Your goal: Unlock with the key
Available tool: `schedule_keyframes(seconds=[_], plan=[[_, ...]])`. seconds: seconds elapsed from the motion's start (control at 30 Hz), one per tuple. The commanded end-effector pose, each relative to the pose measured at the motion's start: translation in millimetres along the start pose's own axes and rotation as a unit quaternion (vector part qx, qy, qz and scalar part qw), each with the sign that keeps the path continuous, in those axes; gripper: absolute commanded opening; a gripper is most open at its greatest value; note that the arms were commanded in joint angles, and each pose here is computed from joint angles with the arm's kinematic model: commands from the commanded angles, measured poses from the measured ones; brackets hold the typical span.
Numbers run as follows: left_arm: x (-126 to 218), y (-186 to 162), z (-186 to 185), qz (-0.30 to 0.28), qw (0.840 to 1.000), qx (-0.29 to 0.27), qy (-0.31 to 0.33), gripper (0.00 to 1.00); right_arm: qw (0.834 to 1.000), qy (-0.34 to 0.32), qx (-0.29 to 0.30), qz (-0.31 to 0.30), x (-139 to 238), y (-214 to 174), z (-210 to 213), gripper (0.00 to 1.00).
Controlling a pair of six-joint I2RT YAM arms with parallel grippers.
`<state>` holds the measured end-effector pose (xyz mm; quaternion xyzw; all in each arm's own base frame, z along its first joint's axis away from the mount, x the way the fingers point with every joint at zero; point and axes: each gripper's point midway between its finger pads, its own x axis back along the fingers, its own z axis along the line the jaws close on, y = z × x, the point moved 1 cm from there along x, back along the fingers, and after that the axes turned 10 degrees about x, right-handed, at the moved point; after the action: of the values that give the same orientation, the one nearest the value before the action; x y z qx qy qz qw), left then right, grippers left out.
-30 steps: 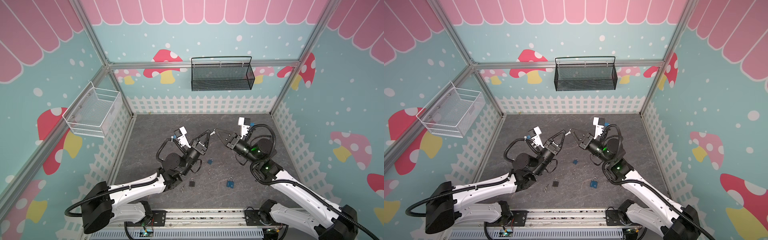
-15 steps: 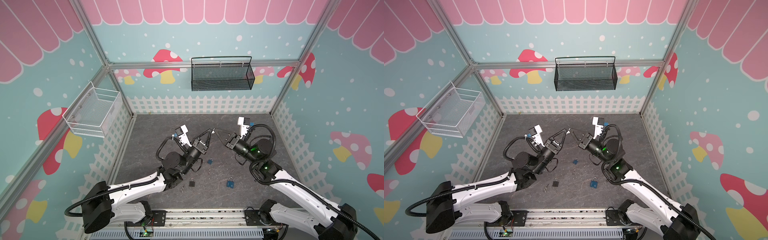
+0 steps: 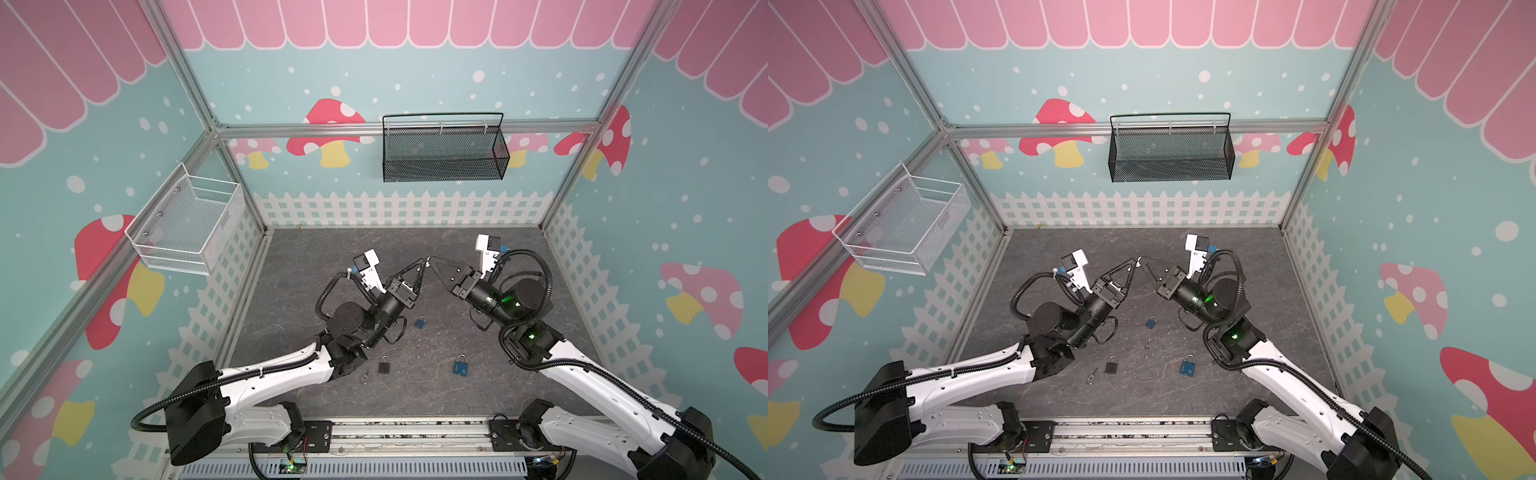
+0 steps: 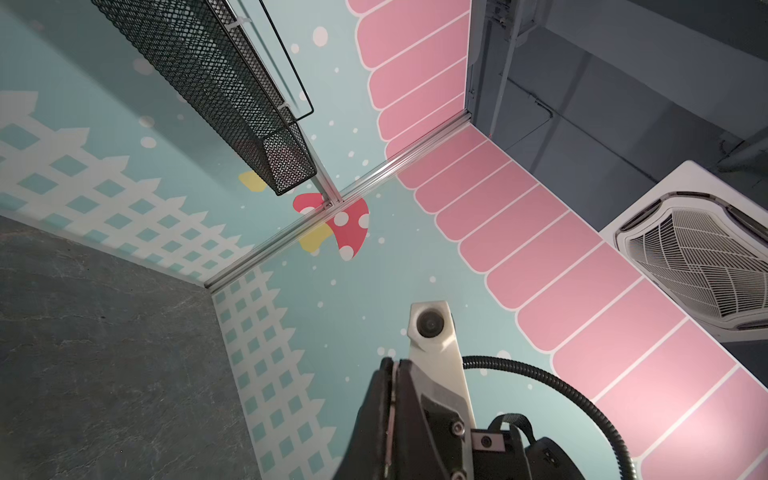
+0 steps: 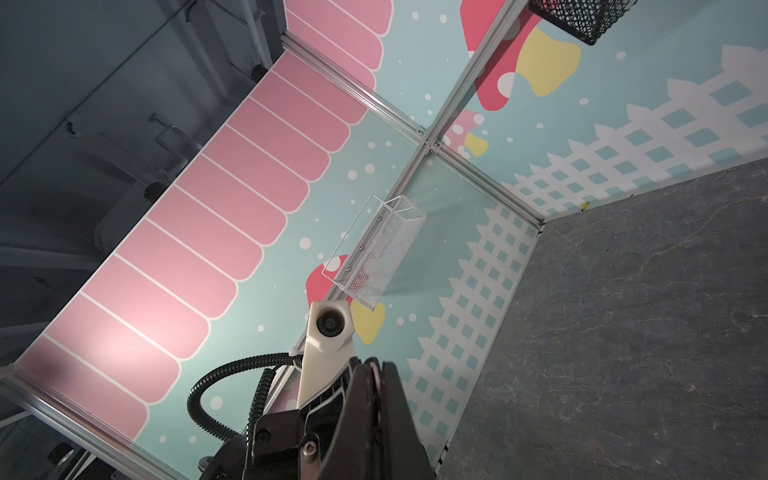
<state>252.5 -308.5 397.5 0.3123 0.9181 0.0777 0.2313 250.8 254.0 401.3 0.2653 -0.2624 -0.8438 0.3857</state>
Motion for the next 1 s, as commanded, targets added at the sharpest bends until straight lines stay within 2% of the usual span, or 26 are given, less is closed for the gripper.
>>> schedule_keyframes(seconds=[0.0,0.23,0.27,0.37,0.47,0.57,0.6,0.7,0.83,0.97], plan=[[-2,1,-9,-0.003,1.0,0.007,-0.012,0.0,1.0,0.008,0.0,-0.01,3,0,3,0.0],[5,6,-8,-0.01,1.0,-0.015,-0.004,0.0,1.0,0.001,0.01,-0.016,7,2,1,0.0],[6,6,-8,-0.01,1.0,-0.02,-0.005,0.0,1.0,0.0,0.015,-0.015,7,3,2,0.04],[12,9,-8,-0.001,0.999,-0.049,0.001,0.0,0.999,-0.01,0.036,-0.002,6,2,3,0.25],[15,14,8,0.045,0.994,-0.076,0.067,0.0,0.997,-0.027,0.066,0.019,10,0,-2,0.42],[23,17,26,0.11,0.978,-0.11,0.14,0.0,0.993,-0.027,0.105,0.053,16,-5,-5,0.64],[27,17,31,0.134,0.97,-0.123,0.16,0.0,0.989,-0.022,0.126,0.074,16,-9,-5,0.66],[37,21,35,0.193,0.95,-0.153,0.191,0.0,0.977,-0.024,0.167,0.134,20,-19,-10,0.66],[44,20,36,0.278,0.924,-0.167,0.205,0.0,0.959,0.029,0.214,0.184,30,-25,3,0.67],[45,3,26,0.35,0.904,-0.18,0.169,0.0,0.944,0.065,0.198,0.255,37,-40,-3,0.66]])
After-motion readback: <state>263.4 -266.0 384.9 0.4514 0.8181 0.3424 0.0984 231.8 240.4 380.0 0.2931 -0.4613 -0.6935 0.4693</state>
